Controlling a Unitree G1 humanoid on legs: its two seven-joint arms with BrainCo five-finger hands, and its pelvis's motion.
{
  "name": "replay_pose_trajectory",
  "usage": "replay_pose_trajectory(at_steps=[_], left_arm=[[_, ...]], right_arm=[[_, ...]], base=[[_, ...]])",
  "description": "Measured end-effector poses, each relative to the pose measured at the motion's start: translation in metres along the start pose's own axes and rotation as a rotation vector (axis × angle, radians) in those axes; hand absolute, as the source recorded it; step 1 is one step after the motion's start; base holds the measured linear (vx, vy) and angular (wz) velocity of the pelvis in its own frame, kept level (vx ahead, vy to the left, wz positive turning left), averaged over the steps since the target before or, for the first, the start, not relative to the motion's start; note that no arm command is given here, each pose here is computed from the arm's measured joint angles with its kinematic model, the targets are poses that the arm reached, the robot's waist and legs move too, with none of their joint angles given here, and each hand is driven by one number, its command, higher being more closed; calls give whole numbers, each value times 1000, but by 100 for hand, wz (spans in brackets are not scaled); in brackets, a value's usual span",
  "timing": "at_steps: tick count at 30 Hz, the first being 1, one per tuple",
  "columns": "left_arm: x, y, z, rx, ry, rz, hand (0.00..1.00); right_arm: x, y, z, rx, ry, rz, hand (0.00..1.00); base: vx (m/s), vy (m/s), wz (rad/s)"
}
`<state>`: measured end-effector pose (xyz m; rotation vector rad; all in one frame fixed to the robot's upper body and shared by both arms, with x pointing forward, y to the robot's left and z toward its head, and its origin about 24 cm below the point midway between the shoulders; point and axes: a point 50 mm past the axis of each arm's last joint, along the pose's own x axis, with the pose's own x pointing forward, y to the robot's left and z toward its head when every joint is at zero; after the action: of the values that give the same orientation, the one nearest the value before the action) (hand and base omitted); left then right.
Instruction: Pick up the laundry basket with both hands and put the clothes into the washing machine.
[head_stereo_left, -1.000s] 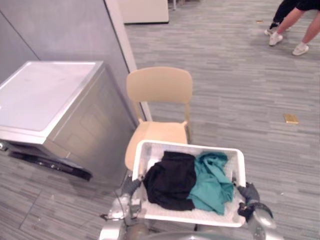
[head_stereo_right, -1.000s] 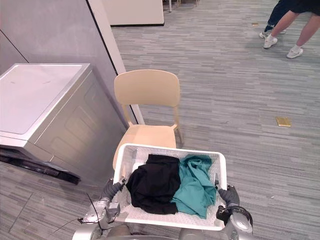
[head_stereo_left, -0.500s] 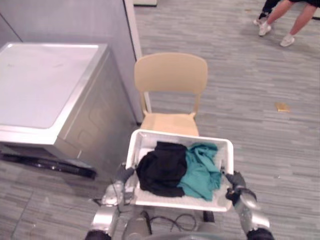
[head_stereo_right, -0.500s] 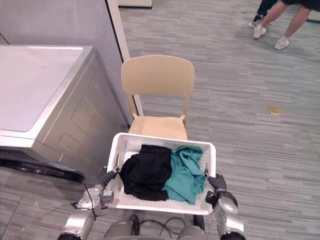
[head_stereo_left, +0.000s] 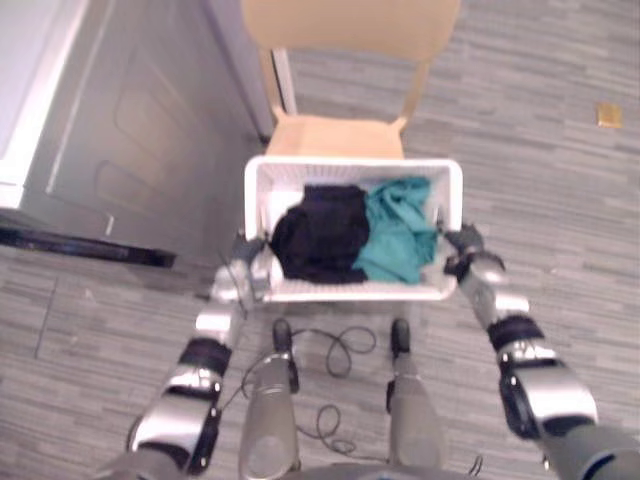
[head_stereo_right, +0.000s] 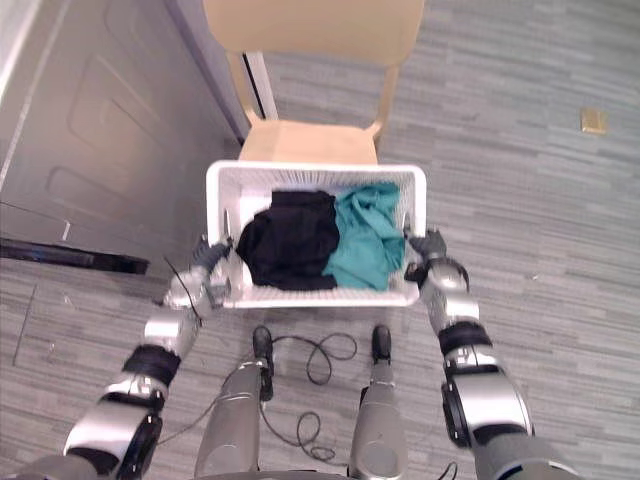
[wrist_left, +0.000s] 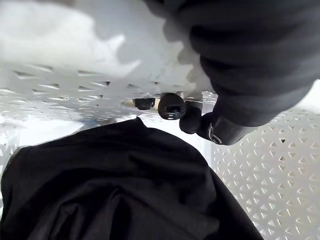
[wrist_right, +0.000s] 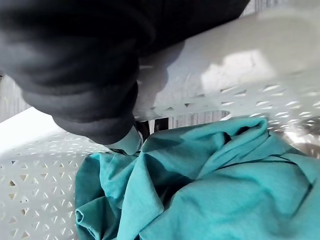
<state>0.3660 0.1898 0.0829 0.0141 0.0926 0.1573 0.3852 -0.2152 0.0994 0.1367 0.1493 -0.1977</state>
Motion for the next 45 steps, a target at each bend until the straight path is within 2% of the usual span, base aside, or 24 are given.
replay_pose_trajectory(at_steps=[3, 5, 13, 20, 34, 35, 36, 37, 45], left_arm=[[15, -1, 40, -8, -92, 5, 100], [18, 0, 51, -15, -114, 10, 100], [28, -4, 75, -14, -138, 12, 100], [38, -10, 119, 46, -176, 8, 100], [36, -17, 187, 55, -291, 6, 100], [36, -18, 191, 57, -301, 9, 100], [35, -18, 194, 59, -305, 9, 100], [34, -17, 199, 62, -318, 14, 0], [27, 4, 238, -67, -403, 133, 0]], right_arm=[[9, 8, 39, 12, -77, 12, 100], [10, 12, 52, 30, -101, 16, 100], [12, 13, 74, 39, -154, 8, 100], [11, 13, 96, 68, -215, -4, 100], [4, 15, 145, 76, -359, -15, 100], [4, 15, 148, 80, -368, -13, 0], [4, 15, 149, 81, -371, -12, 0], [3, 16, 153, 92, -378, -6, 0], [3, 32, 159, 139, -348, 90, 0]], base=[[-90, -40, -6], [-38, -37, 6], [-31, -28, 5], [-42, -37, -1], [-27, -18, -4], [0, 0, 0], [0, 0, 0], [0, 0, 0], [-30, -19, -6]])
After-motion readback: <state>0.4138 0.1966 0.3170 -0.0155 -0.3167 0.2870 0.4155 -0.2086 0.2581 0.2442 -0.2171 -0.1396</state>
